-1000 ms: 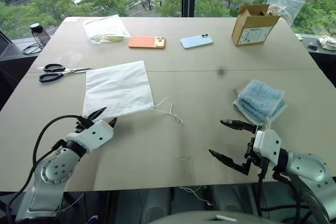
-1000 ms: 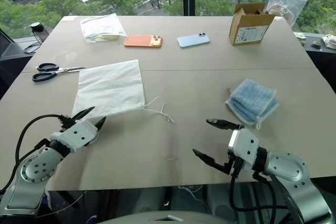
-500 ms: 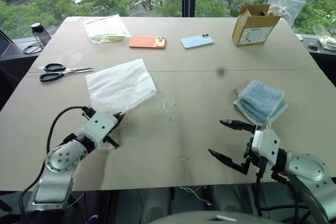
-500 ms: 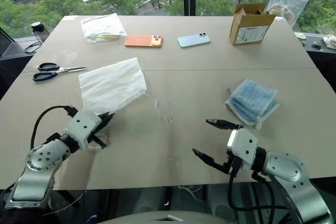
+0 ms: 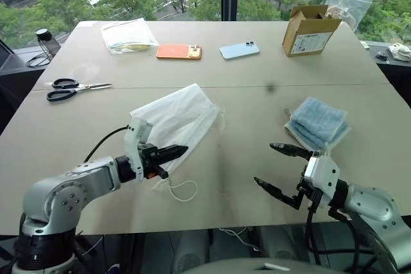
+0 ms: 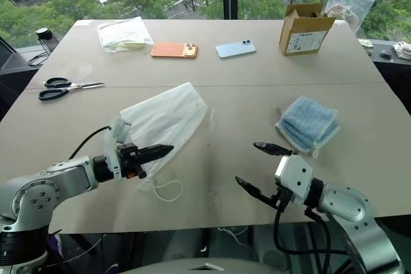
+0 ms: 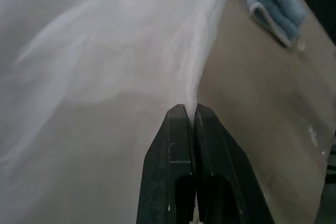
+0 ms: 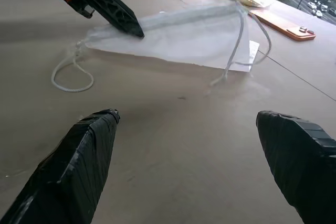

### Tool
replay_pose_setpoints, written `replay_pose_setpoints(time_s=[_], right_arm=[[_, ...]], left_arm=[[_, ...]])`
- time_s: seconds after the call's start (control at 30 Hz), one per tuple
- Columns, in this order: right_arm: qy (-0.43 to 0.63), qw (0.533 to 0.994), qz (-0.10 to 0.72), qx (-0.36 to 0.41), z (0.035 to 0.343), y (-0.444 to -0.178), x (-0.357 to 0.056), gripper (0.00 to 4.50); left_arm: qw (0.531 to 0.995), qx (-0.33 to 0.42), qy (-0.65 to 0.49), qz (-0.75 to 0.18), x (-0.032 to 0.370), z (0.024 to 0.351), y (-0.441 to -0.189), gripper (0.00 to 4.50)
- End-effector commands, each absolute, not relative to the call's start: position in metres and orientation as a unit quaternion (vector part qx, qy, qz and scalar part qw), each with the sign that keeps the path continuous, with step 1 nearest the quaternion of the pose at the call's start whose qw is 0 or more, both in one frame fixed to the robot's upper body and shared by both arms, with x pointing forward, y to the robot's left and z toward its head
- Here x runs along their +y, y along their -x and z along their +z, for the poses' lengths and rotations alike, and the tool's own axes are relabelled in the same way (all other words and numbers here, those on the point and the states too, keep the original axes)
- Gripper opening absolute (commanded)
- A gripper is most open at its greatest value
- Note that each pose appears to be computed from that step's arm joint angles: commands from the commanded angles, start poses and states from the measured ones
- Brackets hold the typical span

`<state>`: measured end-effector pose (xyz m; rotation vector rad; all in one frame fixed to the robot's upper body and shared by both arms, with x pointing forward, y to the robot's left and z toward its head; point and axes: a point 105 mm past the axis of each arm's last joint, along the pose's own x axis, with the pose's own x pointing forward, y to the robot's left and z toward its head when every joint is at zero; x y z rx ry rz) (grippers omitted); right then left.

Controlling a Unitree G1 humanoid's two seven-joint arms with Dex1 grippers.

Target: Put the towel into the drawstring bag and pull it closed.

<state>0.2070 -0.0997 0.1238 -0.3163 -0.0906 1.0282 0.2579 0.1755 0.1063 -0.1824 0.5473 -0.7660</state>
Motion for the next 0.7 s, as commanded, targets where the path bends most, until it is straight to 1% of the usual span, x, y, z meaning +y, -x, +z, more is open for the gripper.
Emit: replay_pose_setpoints(time_s=[0.03, 0.13, 0.17, 0.27, 0.6, 0.7], right_arm=[[0.152, 0.855, 0.492, -0.069, 0.137, -0.201, -0.095, 4.5], [0.146, 0.854, 0.493, -0.075, 0.139, -0.198, -0.094, 4.5], [0.145, 0.855, 0.493, -0.076, 0.139, -0.197, -0.093, 4.5], [0.145, 0.855, 0.492, -0.078, 0.139, -0.197, -0.091, 4.5], [0.145, 0.86, 0.481, -0.083, 0.138, -0.198, -0.089, 4.5], [0.145, 0.861, 0.48, -0.083, 0.138, -0.198, -0.089, 4.5]], left_arm=[[0.902, 0.219, 0.011, -0.372, 0.17, 0.115, -0.27, 0.77], [0.905, 0.204, -0.039, -0.372, 0.17, 0.113, -0.274, 2.08], [0.902, 0.201, -0.046, -0.38, 0.17, 0.113, -0.274, 2.62], [0.895, 0.2, -0.035, -0.397, 0.169, 0.114, -0.274, 2.62], [0.868, 0.198, -0.064, -0.451, 0.166, 0.119, -0.279, 2.62], [0.867, 0.199, -0.065, -0.453, 0.168, 0.119, -0.28, 2.62]])
